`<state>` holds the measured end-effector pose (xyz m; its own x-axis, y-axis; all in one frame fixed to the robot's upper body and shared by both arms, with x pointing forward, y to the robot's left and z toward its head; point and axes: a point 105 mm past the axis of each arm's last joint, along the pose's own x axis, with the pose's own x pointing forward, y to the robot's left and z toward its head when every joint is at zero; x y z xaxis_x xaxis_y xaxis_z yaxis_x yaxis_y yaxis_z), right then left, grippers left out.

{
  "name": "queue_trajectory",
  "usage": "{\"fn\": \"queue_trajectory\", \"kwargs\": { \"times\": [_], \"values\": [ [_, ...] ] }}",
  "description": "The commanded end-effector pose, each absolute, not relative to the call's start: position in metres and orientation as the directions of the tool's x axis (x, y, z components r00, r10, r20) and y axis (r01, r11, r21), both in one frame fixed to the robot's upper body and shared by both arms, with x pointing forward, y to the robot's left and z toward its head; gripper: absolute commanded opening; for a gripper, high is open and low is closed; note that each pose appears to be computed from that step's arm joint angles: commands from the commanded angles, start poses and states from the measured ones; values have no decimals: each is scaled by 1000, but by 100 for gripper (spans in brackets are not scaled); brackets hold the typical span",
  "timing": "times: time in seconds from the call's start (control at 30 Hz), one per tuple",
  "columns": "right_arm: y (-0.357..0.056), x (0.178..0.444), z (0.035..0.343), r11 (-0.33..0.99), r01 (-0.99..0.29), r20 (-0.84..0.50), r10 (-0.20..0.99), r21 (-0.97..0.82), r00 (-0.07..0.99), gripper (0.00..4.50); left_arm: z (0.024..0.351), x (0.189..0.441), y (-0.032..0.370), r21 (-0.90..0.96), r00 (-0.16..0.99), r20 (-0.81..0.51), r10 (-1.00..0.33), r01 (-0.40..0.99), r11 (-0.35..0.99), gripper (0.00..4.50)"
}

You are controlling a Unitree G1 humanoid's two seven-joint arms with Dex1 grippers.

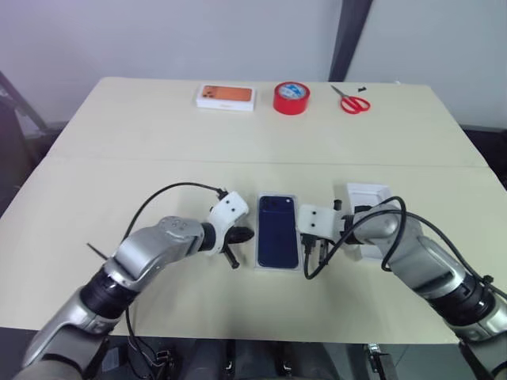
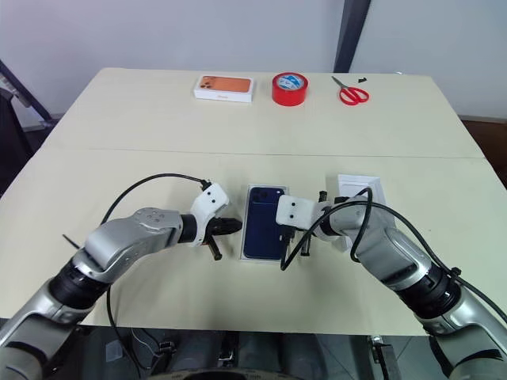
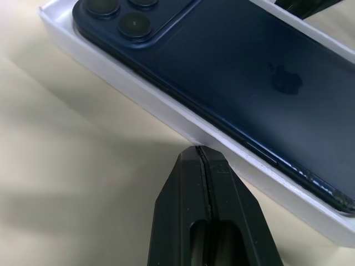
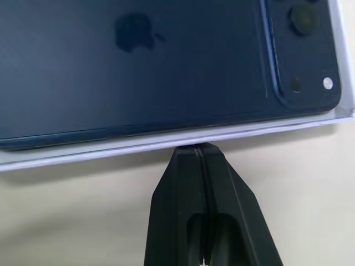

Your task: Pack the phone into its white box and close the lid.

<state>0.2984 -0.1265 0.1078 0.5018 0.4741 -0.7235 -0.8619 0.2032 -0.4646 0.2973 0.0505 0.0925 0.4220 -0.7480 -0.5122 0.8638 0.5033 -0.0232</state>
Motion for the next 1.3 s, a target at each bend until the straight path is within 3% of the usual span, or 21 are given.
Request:
{"fn": "queue_trajectory", "kwargs": {
  "times": [0.03,0.33,0.6,1.0,1.3],
  "values": [
    [-120,291,124,180,-850,-689,513,-496,511,0,96,288,17,-50,315,-485,-815,921,386,2],
    [-165,277,123,233,-845,-740,409,-481,534,0,97,279,-29,-88,160,-468,-869,970,226,2],
    [-189,272,123,256,-833,-763,337,-490,552,0,98,272,-37,-111,94,-465,-880,980,164,2],
    [-195,269,122,263,-836,-772,325,-481,546,0,93,299,-27,-89,216,-467,-857,953,289,2],
    [-199,272,126,273,-826,-767,311,-494,562,0,97,303,-26,-87,238,-454,-859,947,308,2]
  ]
}}
